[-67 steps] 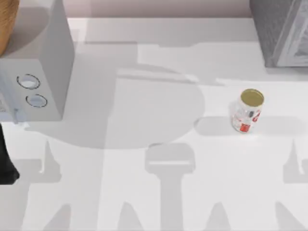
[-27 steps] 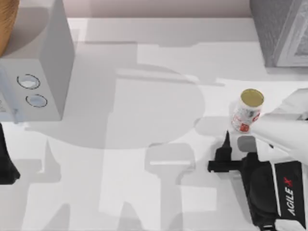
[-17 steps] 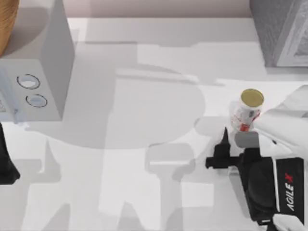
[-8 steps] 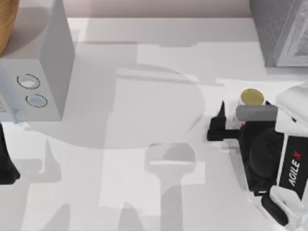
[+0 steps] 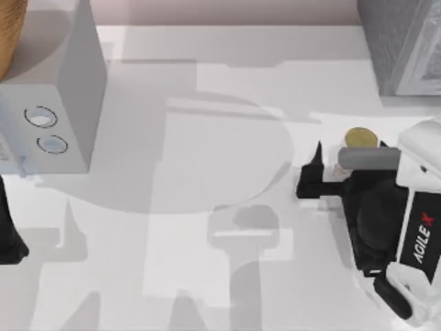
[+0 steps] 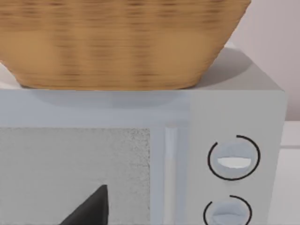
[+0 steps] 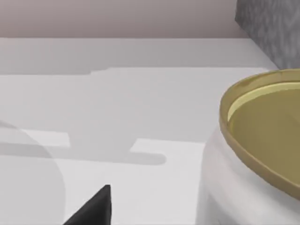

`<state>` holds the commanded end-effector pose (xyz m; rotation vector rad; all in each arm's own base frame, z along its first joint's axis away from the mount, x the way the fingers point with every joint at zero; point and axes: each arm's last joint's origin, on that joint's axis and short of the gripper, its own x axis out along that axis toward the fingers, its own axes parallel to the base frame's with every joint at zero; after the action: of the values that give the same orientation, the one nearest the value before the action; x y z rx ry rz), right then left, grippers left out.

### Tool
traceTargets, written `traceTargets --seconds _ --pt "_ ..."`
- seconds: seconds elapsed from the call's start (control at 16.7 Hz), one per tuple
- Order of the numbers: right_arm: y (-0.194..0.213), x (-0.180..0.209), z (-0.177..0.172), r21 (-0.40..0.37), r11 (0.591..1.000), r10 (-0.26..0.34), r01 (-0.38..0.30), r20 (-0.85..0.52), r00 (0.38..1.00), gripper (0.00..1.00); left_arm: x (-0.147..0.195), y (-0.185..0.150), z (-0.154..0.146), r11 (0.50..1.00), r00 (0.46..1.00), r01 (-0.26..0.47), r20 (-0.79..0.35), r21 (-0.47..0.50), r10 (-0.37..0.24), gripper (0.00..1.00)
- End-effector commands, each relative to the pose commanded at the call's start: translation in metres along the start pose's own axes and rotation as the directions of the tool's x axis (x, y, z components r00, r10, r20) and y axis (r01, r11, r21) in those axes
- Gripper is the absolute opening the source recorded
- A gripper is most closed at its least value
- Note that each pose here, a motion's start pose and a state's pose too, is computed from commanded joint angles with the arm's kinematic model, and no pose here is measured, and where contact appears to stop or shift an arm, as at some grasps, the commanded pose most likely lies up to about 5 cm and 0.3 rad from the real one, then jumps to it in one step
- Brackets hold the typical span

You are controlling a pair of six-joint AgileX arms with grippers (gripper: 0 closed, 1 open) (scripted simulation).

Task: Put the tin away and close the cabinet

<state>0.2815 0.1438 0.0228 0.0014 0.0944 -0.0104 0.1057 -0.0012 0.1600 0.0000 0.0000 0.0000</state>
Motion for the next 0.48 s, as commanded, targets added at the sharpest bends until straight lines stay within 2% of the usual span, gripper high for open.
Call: traceTargets --seconds 0.48 --pt "0.0000 0.0000 0.0000 0.000 1.000 0.000 0.000 0.000 1.000 0.32 0.0000 0.0000 0.0000 1.000 1.000 0.000 0.000 0.000 0.000 1.00"
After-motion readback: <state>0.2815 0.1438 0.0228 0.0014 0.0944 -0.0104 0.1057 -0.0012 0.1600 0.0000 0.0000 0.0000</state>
